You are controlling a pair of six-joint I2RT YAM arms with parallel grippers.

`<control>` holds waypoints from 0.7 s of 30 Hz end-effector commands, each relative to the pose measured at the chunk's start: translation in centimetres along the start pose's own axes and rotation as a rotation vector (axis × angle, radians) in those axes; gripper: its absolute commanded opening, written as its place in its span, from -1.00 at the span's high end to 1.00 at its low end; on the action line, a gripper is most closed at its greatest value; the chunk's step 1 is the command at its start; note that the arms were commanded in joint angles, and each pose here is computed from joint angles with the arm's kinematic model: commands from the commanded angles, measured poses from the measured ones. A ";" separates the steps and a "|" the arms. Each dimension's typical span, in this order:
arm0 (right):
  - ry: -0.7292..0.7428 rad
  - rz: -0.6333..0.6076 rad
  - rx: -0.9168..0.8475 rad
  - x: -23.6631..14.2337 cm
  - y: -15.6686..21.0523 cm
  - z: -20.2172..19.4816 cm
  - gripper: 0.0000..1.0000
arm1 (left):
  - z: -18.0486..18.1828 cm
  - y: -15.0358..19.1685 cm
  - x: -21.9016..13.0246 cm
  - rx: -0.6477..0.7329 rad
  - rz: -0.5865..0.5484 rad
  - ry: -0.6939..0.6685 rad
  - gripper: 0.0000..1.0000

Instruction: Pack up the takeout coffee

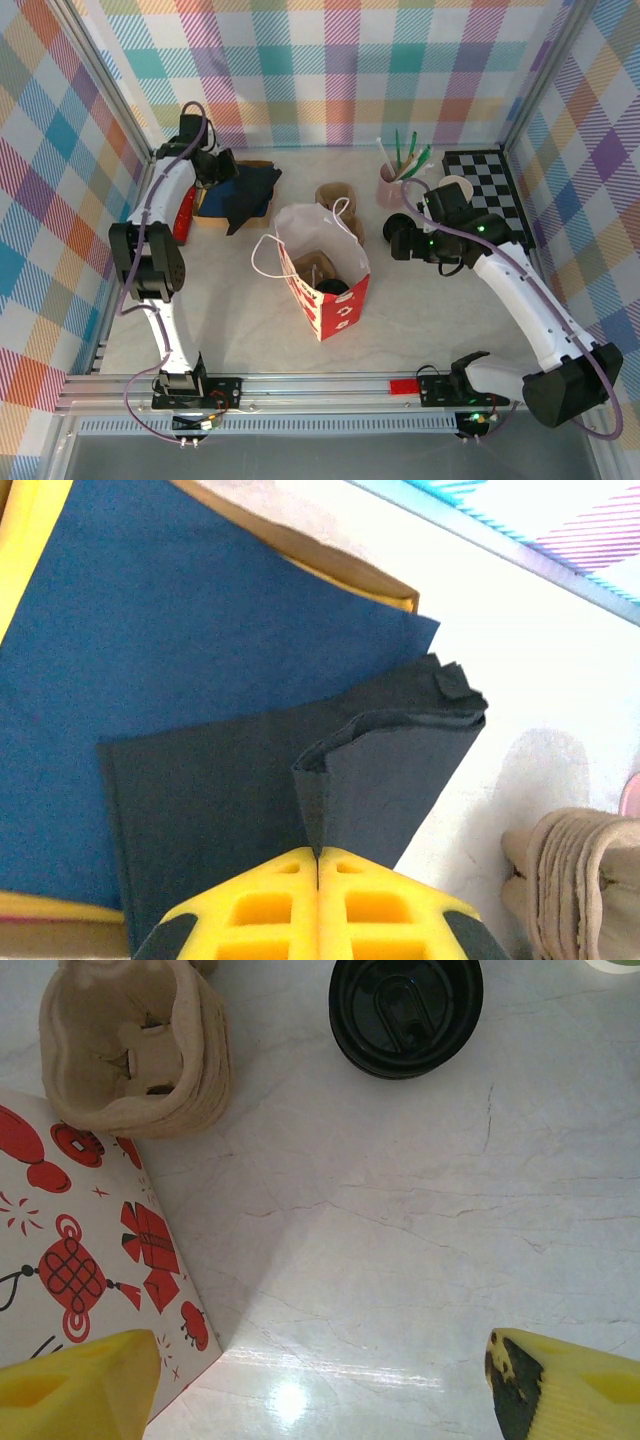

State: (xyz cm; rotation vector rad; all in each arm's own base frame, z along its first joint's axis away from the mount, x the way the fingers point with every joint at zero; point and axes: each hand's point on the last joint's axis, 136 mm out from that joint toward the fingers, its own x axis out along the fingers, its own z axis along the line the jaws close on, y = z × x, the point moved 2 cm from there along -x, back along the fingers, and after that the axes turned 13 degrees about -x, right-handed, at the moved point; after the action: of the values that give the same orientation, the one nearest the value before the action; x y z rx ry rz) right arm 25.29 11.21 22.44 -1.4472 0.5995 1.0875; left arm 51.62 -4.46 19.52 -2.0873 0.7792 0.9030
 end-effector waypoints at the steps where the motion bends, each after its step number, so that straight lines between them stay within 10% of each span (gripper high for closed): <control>1: -0.018 -0.005 0.017 0.0 -0.3 0.2 -0.69 | 0.4 -0.5 0.9 -0.018 0.017 -0.013 1.00; 21: -0.018 0.004 0.011 0.1 0.0 0.2 -0.68 | 4.3 -2.9 3.0 -0.068 0.002 -0.145 1.00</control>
State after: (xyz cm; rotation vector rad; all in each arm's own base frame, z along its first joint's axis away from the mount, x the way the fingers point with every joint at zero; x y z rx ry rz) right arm 25.36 11.36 22.17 -1.4412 0.6047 1.0997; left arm 53.95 -1.62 16.30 -2.0593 0.7211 1.0347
